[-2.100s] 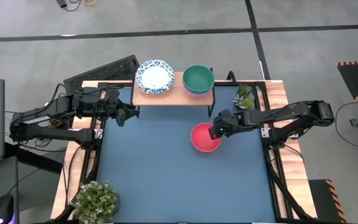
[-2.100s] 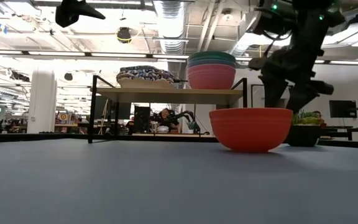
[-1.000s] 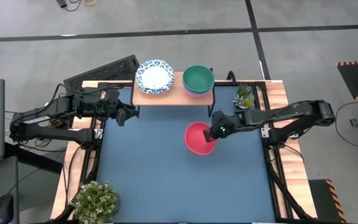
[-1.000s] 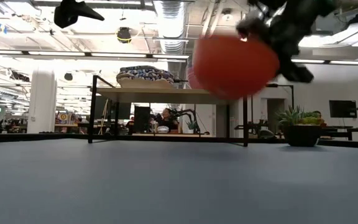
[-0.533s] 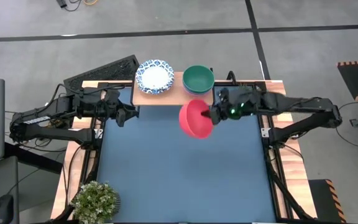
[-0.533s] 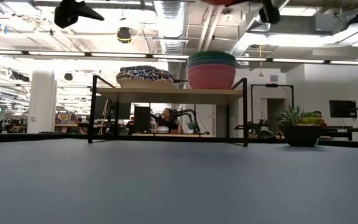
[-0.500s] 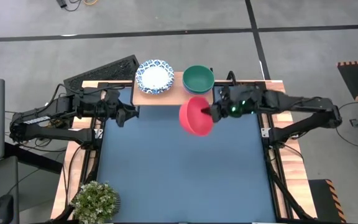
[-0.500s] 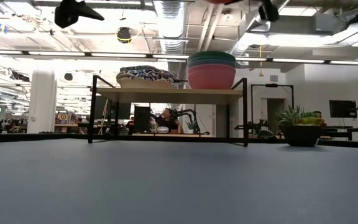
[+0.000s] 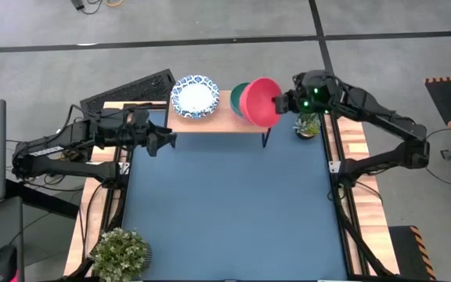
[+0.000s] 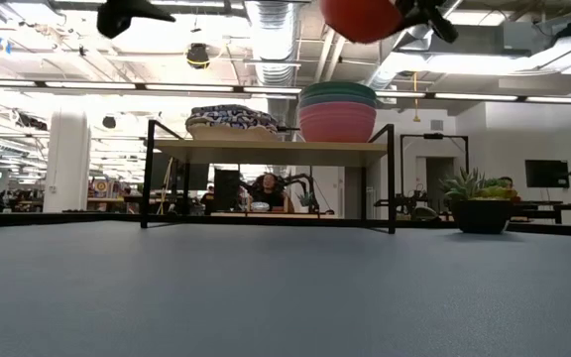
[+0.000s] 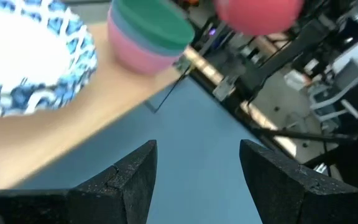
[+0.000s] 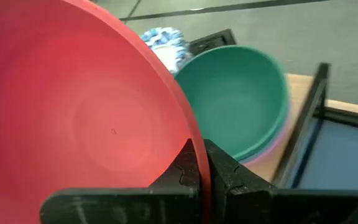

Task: Place and stack bowls onto a shelf
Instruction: Stack the dark pink bowl on the green bowl on the shelf

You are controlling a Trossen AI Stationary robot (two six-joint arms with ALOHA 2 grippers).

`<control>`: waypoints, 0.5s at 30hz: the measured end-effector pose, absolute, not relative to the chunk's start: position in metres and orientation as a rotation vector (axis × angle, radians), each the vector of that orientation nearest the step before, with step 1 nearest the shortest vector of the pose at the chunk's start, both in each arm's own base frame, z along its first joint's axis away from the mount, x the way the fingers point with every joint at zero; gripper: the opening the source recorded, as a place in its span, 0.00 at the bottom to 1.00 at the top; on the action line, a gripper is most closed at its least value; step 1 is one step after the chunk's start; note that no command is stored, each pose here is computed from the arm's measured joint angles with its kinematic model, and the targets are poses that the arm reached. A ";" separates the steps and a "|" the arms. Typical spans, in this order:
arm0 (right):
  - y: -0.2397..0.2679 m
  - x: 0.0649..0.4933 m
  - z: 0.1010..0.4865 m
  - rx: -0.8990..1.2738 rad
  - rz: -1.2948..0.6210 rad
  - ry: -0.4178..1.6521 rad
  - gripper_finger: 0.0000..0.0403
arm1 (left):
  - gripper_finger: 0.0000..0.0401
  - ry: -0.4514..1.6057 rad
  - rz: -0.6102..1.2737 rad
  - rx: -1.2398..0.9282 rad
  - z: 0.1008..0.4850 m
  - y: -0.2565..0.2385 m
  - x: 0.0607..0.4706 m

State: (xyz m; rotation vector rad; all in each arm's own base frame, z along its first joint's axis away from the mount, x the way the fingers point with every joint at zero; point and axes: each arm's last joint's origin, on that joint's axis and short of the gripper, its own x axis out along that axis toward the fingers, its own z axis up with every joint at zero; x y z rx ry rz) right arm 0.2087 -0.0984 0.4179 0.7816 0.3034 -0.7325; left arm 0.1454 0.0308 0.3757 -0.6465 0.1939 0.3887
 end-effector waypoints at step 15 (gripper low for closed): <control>-0.190 0.218 0.391 0.875 -0.773 0.402 0.06 | 0.53 0.168 0.374 -0.673 0.378 0.031 0.146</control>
